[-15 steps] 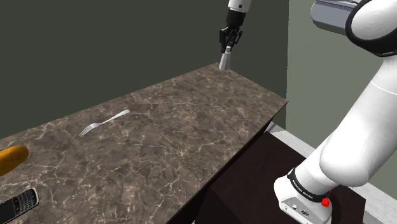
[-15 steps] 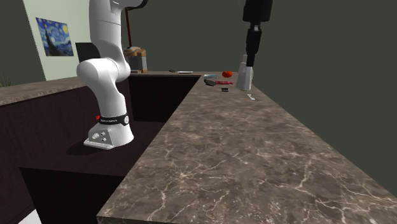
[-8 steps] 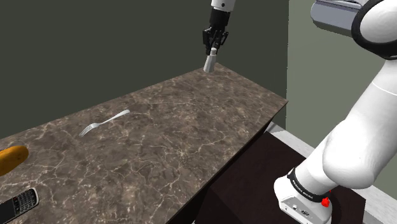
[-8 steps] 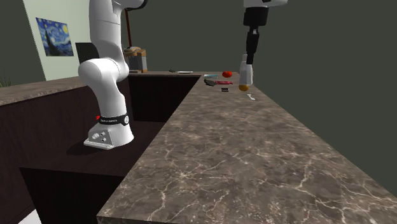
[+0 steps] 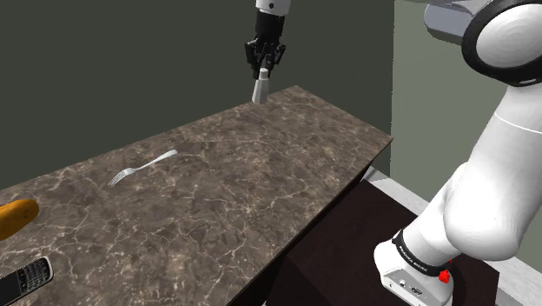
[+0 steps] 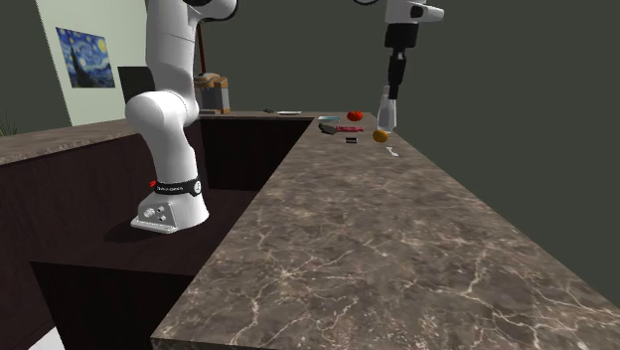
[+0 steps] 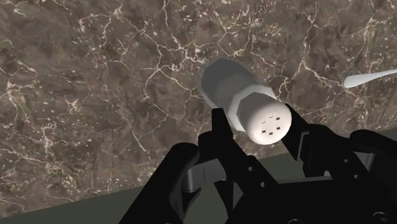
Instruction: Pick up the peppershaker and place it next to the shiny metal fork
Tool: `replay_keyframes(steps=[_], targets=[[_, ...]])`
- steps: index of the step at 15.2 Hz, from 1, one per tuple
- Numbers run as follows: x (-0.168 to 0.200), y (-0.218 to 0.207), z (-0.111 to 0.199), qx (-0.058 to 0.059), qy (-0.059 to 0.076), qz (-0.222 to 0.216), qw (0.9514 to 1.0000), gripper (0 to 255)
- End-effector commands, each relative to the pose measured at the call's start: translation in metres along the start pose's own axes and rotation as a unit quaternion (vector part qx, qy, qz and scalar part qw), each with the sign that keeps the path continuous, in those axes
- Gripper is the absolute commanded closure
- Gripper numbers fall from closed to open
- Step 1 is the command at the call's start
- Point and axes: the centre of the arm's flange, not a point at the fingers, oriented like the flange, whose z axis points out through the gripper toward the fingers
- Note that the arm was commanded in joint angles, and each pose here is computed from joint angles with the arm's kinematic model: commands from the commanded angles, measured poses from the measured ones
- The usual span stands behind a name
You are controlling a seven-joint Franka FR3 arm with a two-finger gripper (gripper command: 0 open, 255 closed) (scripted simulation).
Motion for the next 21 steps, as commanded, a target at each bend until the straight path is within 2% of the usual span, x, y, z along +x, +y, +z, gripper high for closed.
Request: replay_keyframes(steps=[1, 15, 21], targets=[[0.003, -0.028, 0.000, 0.000, 0.000, 0.001, 1.0000, 255], [0.028, -0.217, 0.019, 0.000, 0.000, 0.001, 1.0000, 255], [0.030, -0.213, 0.051, 0.000, 0.000, 0.001, 1.0000, 255]])
